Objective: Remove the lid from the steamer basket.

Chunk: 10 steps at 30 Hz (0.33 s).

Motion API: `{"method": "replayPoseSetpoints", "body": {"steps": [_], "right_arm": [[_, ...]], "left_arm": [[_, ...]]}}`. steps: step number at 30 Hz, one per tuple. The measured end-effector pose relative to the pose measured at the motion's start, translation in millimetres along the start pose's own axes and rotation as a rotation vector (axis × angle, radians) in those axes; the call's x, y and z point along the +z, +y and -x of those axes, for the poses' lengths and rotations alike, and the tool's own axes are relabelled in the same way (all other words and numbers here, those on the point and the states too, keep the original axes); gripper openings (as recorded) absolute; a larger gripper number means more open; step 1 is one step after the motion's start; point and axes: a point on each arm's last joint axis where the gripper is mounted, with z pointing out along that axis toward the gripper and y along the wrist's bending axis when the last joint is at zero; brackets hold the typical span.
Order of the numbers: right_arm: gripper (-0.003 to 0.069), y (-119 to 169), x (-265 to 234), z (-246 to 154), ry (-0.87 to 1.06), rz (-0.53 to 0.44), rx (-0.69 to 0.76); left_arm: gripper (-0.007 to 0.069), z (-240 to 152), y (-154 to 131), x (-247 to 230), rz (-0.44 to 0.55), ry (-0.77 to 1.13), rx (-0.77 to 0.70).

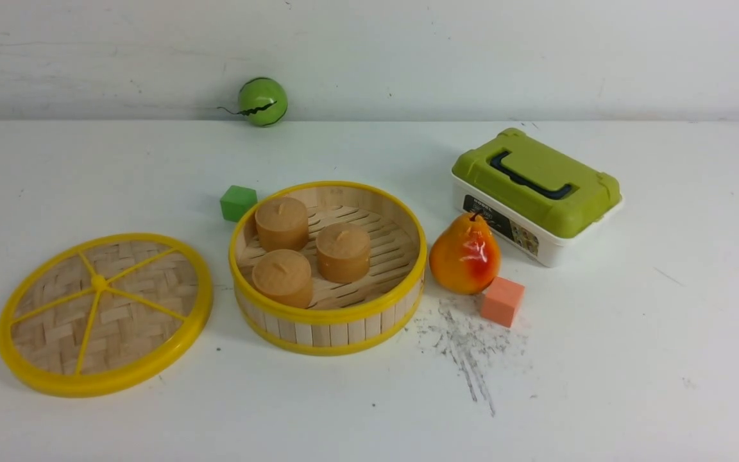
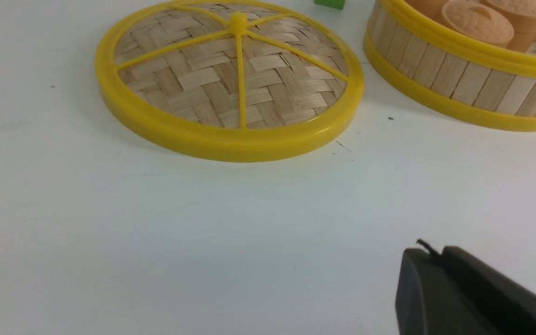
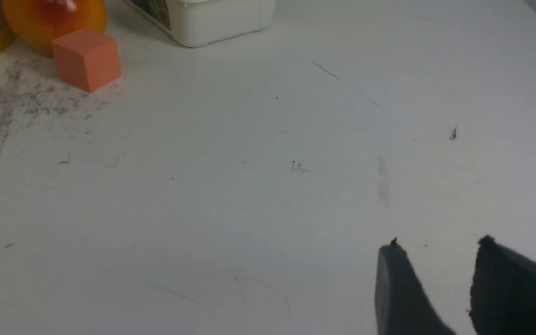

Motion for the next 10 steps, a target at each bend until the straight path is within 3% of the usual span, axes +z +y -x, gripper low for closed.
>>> {"method": "replayPoseSetpoints", "body": {"steps": [10], "right_arm": [[0.0239, 0.0, 0.0, 0.0, 0.0, 0.0, 0.0]], "left_arm": [[0.0041, 0.0, 0.0, 0.0, 0.0, 0.0, 0.0]]}}
